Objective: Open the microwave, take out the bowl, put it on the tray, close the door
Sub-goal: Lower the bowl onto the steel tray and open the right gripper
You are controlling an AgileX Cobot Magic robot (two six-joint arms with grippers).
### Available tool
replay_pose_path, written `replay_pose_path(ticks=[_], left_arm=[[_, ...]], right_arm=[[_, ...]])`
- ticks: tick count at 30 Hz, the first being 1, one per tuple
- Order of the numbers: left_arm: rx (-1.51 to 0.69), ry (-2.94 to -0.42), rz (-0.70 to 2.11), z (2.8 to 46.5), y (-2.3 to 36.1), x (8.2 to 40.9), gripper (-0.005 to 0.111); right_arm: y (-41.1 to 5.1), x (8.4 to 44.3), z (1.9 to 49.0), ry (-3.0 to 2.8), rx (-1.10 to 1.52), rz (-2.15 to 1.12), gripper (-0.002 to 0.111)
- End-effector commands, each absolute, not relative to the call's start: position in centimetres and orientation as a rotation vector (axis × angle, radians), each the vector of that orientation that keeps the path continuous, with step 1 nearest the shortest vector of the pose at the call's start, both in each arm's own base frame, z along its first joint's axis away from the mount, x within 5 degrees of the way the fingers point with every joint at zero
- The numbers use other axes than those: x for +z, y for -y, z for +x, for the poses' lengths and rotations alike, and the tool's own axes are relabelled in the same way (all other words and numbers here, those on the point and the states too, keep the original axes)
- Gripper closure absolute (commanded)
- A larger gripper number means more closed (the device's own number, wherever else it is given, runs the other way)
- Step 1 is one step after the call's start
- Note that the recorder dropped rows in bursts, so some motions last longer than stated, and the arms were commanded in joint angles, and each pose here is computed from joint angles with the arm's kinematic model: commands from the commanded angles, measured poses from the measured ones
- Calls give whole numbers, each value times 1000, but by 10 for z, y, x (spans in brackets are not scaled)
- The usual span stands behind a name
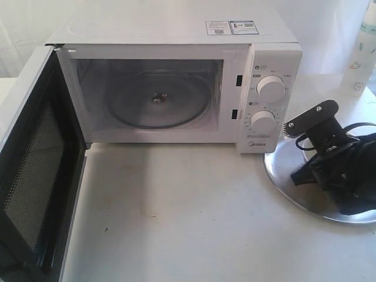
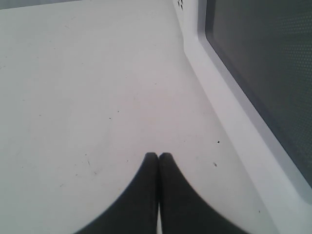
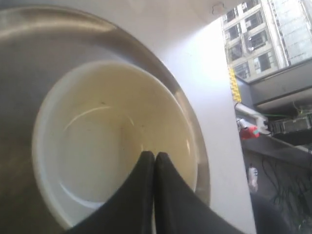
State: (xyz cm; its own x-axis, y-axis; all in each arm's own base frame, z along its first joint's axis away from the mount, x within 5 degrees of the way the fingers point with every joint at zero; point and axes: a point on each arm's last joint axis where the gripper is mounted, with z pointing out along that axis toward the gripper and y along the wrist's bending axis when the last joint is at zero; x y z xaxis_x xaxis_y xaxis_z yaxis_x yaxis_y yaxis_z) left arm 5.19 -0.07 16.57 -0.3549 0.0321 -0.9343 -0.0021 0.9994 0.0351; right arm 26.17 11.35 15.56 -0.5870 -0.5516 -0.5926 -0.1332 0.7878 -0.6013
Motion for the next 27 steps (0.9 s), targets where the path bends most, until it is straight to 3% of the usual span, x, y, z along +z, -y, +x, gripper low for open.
replay_pose_path(ticks=[1,15,27], left_arm=[[22,-1930,22,52,1,167,107],[22,-1930,22,52,1,167,107],[22,-1930,22,52,1,167,107]], right_arm=[[-102,135,270,-2297,-518,-537,108],[-101,127,283,-2396,-217,-666,108],[-90,120,273,-2554,-261,-659,108]])
